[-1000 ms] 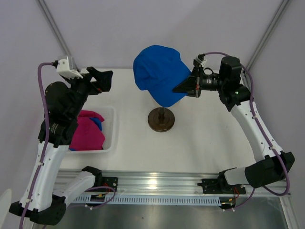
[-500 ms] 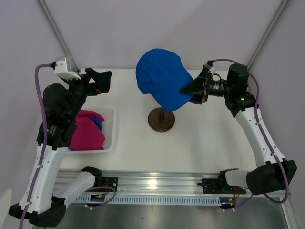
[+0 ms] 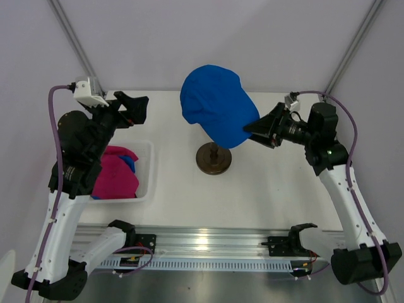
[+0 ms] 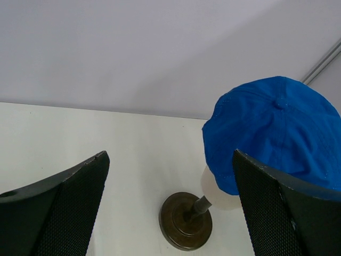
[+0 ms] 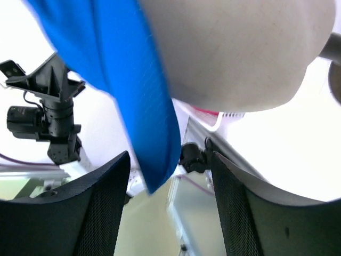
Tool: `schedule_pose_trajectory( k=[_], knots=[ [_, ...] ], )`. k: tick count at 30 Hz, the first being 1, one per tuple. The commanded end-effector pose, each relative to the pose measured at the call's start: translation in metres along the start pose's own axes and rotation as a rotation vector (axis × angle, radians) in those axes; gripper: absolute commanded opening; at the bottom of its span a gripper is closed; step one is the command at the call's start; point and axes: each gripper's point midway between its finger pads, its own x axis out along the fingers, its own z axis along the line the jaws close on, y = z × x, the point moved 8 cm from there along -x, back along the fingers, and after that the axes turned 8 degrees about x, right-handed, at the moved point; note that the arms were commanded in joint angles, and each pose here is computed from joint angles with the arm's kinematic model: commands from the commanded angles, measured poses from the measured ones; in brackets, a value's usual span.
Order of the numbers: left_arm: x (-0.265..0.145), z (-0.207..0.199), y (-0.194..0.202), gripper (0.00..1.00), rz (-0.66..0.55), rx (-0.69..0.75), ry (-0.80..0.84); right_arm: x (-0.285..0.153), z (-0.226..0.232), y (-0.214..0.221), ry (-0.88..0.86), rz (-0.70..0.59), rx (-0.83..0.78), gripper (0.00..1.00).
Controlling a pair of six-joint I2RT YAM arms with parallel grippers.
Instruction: Stack the hats
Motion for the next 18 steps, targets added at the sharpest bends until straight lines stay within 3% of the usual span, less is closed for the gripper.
schedule_pose_trajectory(
  k=[1, 10, 12, 18],
  knots=[
    [-0.006, -0.002, -0.004, 1.0, -0.009, 0.011, 0.022, -0.02, 0.023, 0.009, -0.043, -0.214, -0.1, 0.66],
    [-0.004, -0.004, 0.001, 1.0, 0.002, 0.001, 0.041, -0.023, 0.038, 0.035, -0.155, -0.298, -0.193, 0.59],
    [-0.003, -0.004, 0.002, 1.0, 0.003, -0.002, 0.04, -0.015, 0.039, 0.04, -0.107, -0.304, -0.252, 0.6],
    [-0.008, -0.004, -0.003, 1.0, -0.018, 0.008, 0.038, 0.0, 0.02, 0.04, 0.079, -0.353, -0.224, 0.63]
  ],
)
